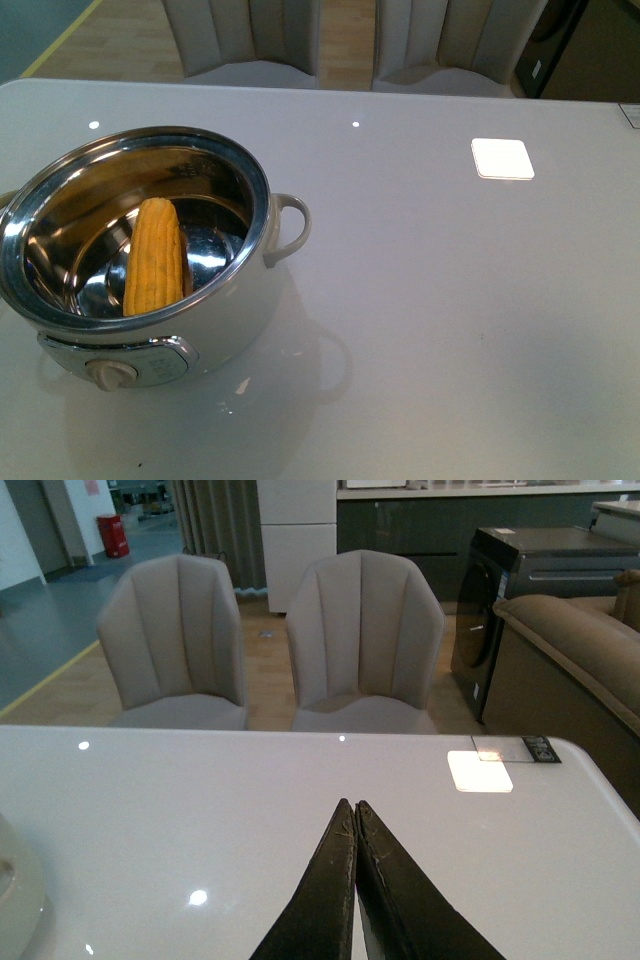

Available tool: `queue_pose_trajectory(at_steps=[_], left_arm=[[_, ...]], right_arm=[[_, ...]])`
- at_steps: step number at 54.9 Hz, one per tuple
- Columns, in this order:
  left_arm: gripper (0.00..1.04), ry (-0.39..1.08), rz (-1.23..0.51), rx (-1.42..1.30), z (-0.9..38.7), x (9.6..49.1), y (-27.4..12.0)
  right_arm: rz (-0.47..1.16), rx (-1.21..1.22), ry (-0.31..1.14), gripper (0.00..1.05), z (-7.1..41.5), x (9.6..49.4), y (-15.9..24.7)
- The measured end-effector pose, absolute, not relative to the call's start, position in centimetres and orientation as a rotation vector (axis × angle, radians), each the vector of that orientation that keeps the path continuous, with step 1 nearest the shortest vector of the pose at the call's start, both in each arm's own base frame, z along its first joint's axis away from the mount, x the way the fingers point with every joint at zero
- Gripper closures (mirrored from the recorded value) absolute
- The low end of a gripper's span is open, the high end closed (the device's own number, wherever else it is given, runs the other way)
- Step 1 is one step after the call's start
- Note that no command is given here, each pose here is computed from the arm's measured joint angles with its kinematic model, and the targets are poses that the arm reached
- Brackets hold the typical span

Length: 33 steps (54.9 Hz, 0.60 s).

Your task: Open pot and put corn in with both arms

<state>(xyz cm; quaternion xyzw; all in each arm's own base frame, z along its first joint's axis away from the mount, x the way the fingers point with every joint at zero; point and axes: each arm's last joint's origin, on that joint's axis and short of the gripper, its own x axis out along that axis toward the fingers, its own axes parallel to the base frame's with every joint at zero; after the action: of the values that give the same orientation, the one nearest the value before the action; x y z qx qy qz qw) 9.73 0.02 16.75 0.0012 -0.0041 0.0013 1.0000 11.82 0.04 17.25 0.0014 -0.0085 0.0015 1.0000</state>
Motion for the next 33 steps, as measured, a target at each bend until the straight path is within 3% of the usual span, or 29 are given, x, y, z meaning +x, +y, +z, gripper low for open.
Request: queue_pose_trajectory(at_steps=[33], left_arm=[[0.07,-0.008,0.003,0.002,16.8,9.7,0.0]], right_arm=[[0.002,0.003,-0.012,1.03,16.9,9.7,0.0]])
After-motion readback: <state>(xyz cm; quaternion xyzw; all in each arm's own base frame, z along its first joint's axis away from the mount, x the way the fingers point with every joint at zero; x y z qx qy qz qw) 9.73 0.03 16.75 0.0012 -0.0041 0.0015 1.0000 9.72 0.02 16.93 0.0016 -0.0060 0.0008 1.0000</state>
